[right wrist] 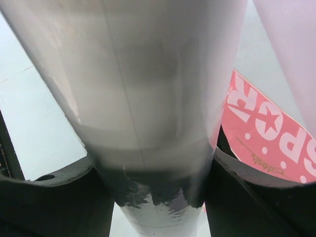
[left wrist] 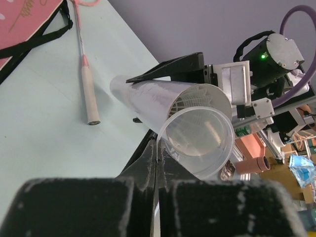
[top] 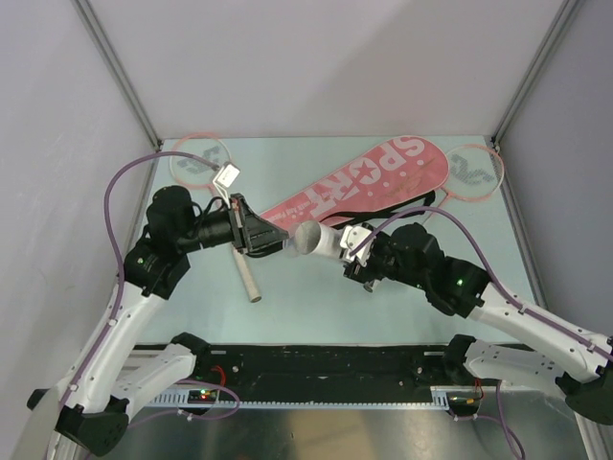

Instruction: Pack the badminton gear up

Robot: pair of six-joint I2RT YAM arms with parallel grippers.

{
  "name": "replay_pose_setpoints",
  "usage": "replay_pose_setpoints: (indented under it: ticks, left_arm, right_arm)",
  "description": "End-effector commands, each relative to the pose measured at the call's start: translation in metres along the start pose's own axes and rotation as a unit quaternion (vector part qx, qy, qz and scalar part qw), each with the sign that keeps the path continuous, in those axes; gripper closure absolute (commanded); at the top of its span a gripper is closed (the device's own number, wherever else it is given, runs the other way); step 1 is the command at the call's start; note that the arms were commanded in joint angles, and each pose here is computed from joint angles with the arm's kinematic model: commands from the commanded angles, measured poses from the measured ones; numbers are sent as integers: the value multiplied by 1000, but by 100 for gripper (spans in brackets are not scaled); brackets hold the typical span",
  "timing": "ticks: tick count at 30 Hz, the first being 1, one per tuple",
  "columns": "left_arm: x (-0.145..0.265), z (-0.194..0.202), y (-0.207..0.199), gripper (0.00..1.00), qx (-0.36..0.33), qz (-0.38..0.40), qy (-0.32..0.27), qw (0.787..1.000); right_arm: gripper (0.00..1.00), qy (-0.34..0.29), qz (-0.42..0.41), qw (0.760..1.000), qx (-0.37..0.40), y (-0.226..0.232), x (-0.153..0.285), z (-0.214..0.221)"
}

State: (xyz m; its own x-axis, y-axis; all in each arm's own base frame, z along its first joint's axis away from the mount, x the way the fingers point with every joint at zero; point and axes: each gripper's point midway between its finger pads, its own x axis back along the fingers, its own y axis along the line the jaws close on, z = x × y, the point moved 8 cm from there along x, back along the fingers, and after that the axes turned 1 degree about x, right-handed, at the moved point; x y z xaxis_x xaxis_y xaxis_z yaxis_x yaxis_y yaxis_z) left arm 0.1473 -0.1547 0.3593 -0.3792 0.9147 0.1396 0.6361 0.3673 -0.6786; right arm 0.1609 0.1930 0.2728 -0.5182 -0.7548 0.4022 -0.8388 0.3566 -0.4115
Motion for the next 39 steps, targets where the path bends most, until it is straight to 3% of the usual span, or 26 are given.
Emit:
replay_pose_setpoints:
  ticks: [1,39]
  left_arm:
    - [-1,2,0,100,-4,17,7,1000]
    - [-17,12,26,100,-39,-84,-11,996]
  right_arm:
    - [36,-40,43,998,20,-12,1,-19]
    - [34,-18,36,999,29,-3,-11,-19]
